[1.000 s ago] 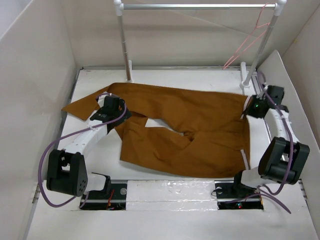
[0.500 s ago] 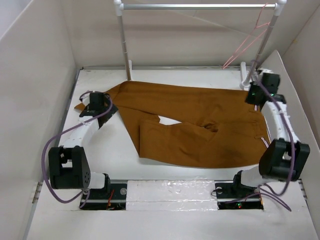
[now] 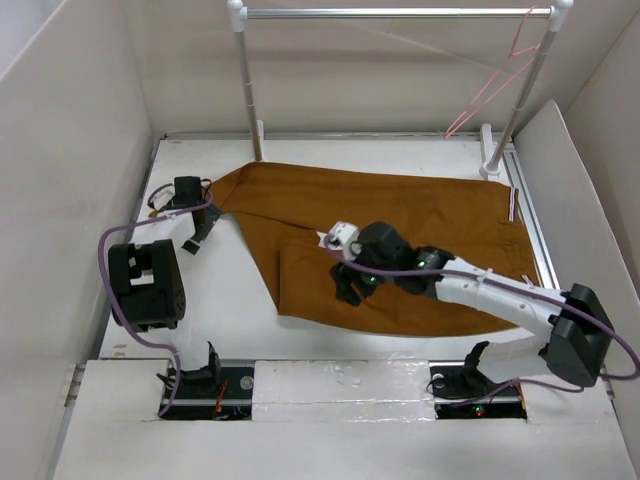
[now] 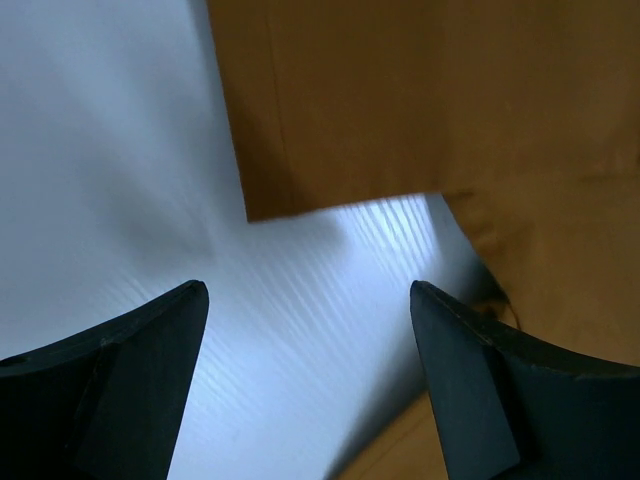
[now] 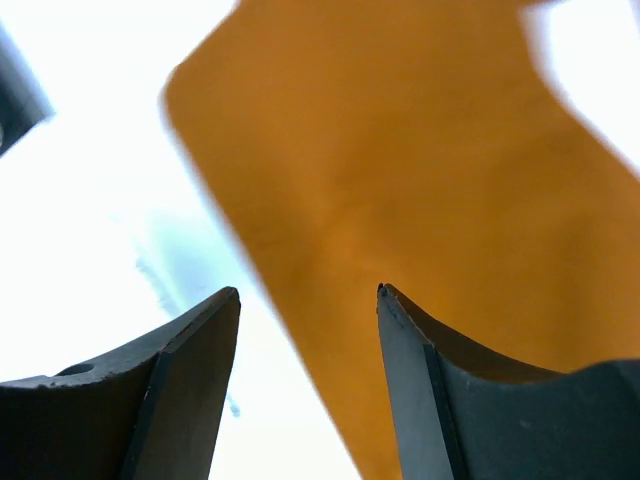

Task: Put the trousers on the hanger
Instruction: Flatten out the trousers at the center of the board.

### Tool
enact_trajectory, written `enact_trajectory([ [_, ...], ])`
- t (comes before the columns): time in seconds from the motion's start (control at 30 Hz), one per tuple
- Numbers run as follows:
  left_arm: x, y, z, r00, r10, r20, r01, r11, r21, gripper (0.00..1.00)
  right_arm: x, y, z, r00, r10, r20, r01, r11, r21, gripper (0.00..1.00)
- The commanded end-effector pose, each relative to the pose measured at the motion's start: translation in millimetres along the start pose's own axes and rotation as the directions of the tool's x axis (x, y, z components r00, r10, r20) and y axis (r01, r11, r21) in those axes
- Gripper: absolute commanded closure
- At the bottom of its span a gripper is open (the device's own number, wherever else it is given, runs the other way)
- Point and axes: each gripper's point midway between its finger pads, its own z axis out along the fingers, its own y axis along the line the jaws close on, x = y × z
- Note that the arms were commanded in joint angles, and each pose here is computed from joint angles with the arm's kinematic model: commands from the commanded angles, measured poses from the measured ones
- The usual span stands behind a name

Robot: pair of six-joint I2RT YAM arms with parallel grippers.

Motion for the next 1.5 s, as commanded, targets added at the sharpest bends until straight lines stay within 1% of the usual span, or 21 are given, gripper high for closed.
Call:
enact_trajectory([
  [0.0, -31, 16, 3, 0.990, -0.083, 0.110, 0.097, 0.987, -0.130, 0.23, -7, 33, 13, 0.998, -0.057, -0.006, 0.057, 0.998, -0.017, 0.37],
  [0.07, -39, 29, 10, 0.984, -0.108, 0.143, 0.131, 0.978, -0.160, 0.23, -9, 46, 22, 0.997, -0.072, -0.005, 0.072, 0.996, -0.056, 0.38],
  [0.17, -38, 43, 24, 0.977, -0.186, 0.104, 0.202, 0.966, -0.164, 0.24, -8, 60, 28, 0.997, -0.079, -0.002, 0.078, 0.994, -0.074, 0.38],
  [0.27, -34, 41, 37, 0.980, -0.183, 0.079, 0.195, 0.964, -0.180, 0.26, -1, 62, 35, 0.997, -0.072, -0.030, 0.070, 0.995, -0.075, 0.39],
  [0.37, -29, 33, 47, 0.987, -0.158, 0.037, 0.162, 0.972, -0.170, 0.38, 3, 61, 35, 0.997, -0.066, -0.040, 0.063, 0.995, -0.072, 0.40],
  [0.6, -26, 22, 49, 0.991, -0.133, 0.005, 0.133, 0.985, -0.107, 0.39, -1, 52, 41, 0.993, -0.094, -0.065, 0.093, 0.995, -0.023, 0.40],
  [0.63, -26, 21, 51, 0.992, -0.129, -0.001, 0.128, 0.986, -0.105, 0.47, -4, 52, 42, 0.993, -0.096, -0.062, 0.095, 0.995, -0.021, 0.40],
  [0.67, -25, 16, 51, 0.992, -0.124, -0.011, 0.123, 0.989, -0.080, 0.69, -4, 52, 45, 0.994, -0.094, -0.063, 0.093, 0.995, -0.018, 0.40],
  [0.7, -25, 14, 51, 0.993, -0.117, -0.015, 0.115, 0.991, -0.070, 0.81, -6, 51, 45, 0.994, -0.096, -0.060, 0.096, 0.995, -0.009, 0.40],
  [0.73, -24, 12, 51, 0.993, -0.114, -0.023, 0.112, 0.992, -0.064, 0.98, -8, 50, 45, 0.994, -0.098, -0.058, 0.098, 0.995, -0.003, 0.40],
  [0.77, -23, 10, 48, 0.993, -0.113, -0.039, 0.111, 0.992, -0.055, 1.00, -12, 49, 46, 0.993, -0.099, -0.056, 0.100, 0.995, 0.002, 0.40],
  [0.87, -39, -5, 19, 0.996, -0.086, -0.010, 0.086, 0.996, 0.027, 1.00, -13, 42, 47, 0.990, -0.123, -0.069, 0.126, 0.991, 0.039, 0.40],
  [0.9, -39, -5, 19, 0.996, -0.086, -0.009, 0.086, 0.996, 0.028, 1.00, -13, 42, 48, 0.990, -0.126, -0.071, 0.129, 0.991, 0.039, 0.40],
  [1.0, -58, -23, -32, 0.996, -0.073, 0.055, 0.064, 0.986, 0.156, 1.00, -12, 33, 49, 0.988, -0.132, -0.080, 0.138, 0.988, 0.068, 0.41],
  [1.1, -80, -42, -99, 0.985, -0.105, 0.134, 0.059, 0.950, 0.307, 1.00, -15, 30, 46, 0.986, -0.150, -0.069, 0.154, 0.986, 0.065, 0.41],
  [1.17, -86, -48, -118, 0.982, -0.124, 0.144, 0.066, 0.933, 0.353, 1.00, -18, 29, 44, 0.989, -0.136, -0.060, 0.138, 0.990, 0.035, 0.41],
  [1.2, -99, -54, -128, 0.976, -0.146, 0.163, 0.075, 0.922, 0.380, 1.00, -21, 25, 42, 0.984, -0.172, -0.054, 0.174, 0.984, 0.033, 0.41],
  [1.27, -112, -62, -130, 0.972, -0.162, 0.172, 0.083, 0.915, 0.395, 1.00, -23, 17, 40, 0.982, -0.179, -0.057, 0.181, 0.983, 0.032, 0.41],
  [1.37, -151, -93, -118, 0.956, -0.182, 0.230, 0.079, 0.916, 0.394, 1.00, -30, 9, 33, 0.982, -0.182, -0.055, 0.185, 0.982, 0.045, 0.41],
  [1.4, -169, -114, -104, 0.952, -0.185, 0.243, 0.076, 0.914, 0.399, 1.00, -33, 5, 30, 0.984, -0.172, -0.054, 0.175, 0.983, 0.052, 0.41],
  [1.47, -189, -134, -84, 0.947, -0.187, 0.262, 0.075, 0.919, 0.386, 1.00, -40, 7, 23, 0.984, -0.173, -0.045, 0.175, 0.983, 0.048, 0.41],
])
